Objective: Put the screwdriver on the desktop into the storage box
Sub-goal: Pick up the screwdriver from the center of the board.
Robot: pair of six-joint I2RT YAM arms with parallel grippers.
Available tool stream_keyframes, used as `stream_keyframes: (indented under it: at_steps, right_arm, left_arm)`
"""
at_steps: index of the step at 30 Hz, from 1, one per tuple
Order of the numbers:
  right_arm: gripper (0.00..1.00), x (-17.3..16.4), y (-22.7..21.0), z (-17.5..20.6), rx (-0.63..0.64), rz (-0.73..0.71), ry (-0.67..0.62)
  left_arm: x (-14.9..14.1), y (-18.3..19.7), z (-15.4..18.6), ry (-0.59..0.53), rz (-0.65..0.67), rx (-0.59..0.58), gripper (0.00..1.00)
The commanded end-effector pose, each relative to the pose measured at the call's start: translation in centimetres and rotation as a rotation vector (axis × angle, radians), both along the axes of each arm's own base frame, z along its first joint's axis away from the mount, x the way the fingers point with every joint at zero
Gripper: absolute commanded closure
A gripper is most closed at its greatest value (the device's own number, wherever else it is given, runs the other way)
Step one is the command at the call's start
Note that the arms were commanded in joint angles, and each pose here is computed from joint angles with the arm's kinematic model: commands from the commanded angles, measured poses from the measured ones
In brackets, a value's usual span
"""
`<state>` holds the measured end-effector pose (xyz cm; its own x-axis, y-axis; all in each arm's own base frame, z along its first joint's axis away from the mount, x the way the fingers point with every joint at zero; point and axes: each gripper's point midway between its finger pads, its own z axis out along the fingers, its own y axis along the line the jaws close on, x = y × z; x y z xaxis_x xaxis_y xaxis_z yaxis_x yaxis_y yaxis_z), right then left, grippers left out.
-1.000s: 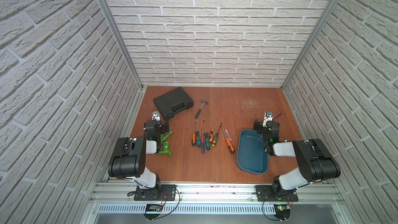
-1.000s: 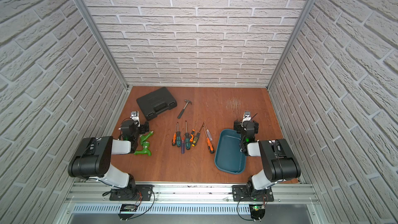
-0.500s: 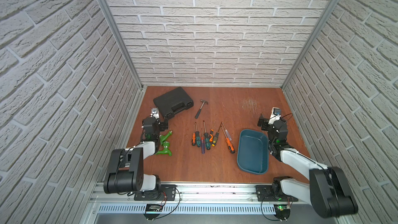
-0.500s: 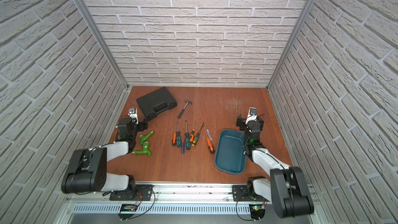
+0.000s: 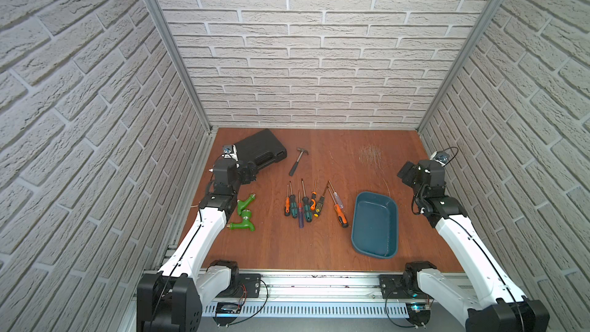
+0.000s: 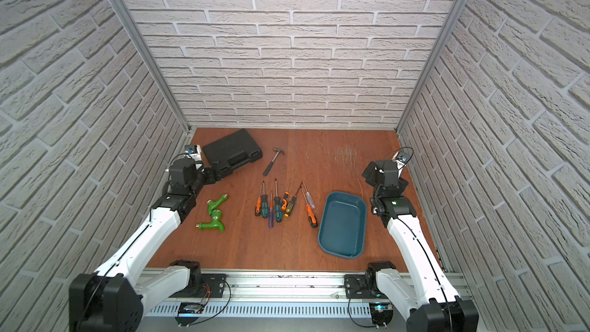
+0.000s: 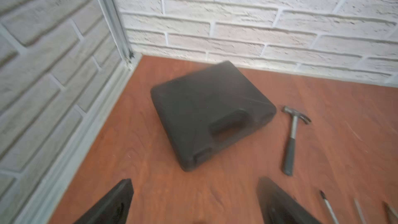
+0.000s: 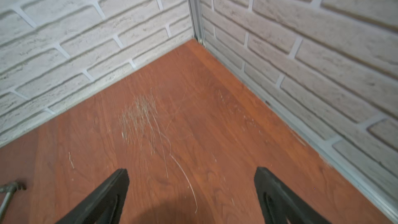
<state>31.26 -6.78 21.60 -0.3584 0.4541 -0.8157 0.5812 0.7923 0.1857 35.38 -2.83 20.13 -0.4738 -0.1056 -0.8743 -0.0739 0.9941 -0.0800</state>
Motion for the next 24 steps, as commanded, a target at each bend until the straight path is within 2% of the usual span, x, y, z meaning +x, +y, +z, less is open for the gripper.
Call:
stream_keyframes:
  at_steps: [1,7,11,16,24]
  right_arm:
    - [0.05,-1.9,1.7,-3.1,0.156,0.002,0.169]
    - [0.07,-1.9,3.1,-4.0,0.220,0.042,0.223]
    - [0.09,-2.3,3.0,-4.4,0.219,0.026,0.232]
    - [0.09,-2.5,3.0,-4.6,0.226,0.021,0.229]
    - [0.09,-3.3,2.7,-4.8,0.209,0.014,0.226]
  left_arm:
    - [-4.0,-2.3,-4.6,0.252,0.025,-0.097,0.10]
    - [-8.0,-7.4,-7.4,0.438,-0.074,-0.163,0.26]
    - [-9.2,-10.4,-9.2,0.531,-0.154,-0.254,0.37]
    - [-9.1,-13.1,-11.1,0.633,-0.230,-0.285,0.44]
    - [-7.2,-15.1,-12.4,0.710,-0.265,-0.273,0.49]
